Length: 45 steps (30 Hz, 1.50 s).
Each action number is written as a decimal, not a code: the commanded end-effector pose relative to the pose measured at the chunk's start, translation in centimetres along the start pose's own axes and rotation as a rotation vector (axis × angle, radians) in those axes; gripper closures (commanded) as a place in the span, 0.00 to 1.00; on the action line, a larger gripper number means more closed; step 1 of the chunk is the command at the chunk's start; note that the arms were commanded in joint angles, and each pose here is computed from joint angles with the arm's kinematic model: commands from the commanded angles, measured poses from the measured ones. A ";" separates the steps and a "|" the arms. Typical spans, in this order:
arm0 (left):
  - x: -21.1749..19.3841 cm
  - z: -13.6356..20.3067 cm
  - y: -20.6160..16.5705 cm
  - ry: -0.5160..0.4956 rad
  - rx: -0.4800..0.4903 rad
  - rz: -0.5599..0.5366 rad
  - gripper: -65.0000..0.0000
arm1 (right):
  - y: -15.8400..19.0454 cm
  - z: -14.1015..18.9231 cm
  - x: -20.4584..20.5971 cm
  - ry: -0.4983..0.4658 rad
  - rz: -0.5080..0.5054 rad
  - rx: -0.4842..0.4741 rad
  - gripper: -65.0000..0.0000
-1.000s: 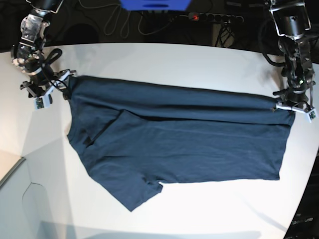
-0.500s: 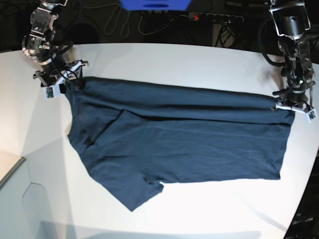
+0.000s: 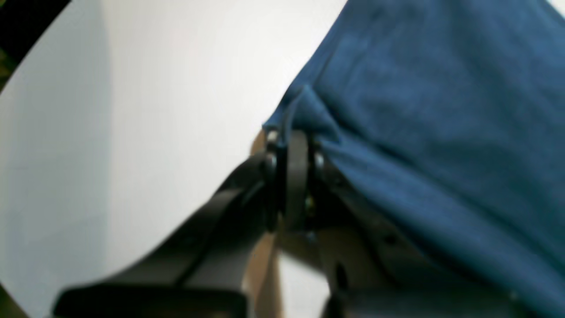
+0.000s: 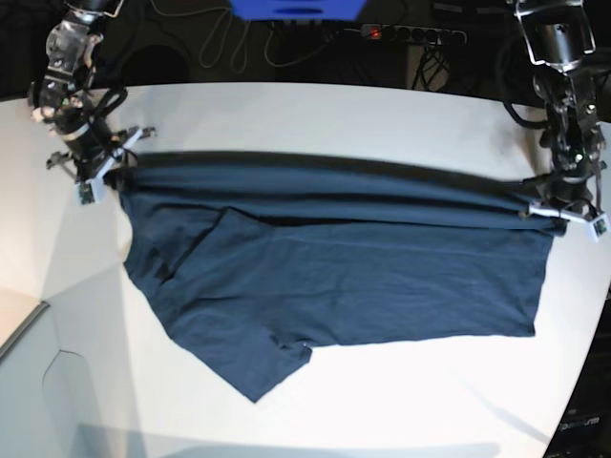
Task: Layout the t-shirt on the table in an organized manner, then fold the t-shirt properly
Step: 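Lift the held edge and pull the shirt back with both grippers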
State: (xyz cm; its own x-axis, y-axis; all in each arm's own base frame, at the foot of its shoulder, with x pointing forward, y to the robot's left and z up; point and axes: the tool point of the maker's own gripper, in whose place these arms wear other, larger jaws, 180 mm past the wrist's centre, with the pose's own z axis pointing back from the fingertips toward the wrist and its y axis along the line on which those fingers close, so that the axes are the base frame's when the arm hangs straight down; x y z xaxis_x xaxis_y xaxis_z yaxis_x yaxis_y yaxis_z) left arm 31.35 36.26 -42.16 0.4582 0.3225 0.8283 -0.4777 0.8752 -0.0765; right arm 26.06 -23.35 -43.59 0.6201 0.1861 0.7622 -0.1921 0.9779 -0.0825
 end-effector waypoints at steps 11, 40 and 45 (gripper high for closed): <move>15.4 0.1 -6.5 -0.350 -0.112 0.093 1.00 | -4.6 0.4 15.1 -0.355 0.064 -0.123 1.00; -1.3 6.0 4.9 -0.032 0.132 0.155 1.00 | -0.3 5.6 -4.0 0.053 0.049 -0.035 1.00; -4.7 5.8 6.0 0.053 0.158 0.165 1.00 | 0.8 6.5 -6.0 0.095 0.027 -0.020 1.00</move>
State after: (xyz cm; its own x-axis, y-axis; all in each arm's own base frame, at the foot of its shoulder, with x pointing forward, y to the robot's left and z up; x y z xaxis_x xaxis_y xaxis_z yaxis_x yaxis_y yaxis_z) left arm 20.98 36.66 -45.02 0.4376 0.5145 0.7374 -0.6627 0.7389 -0.1223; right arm 16.49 -23.79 -45.11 0.7135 0.2089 0.6687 -0.1971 0.9758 -0.0946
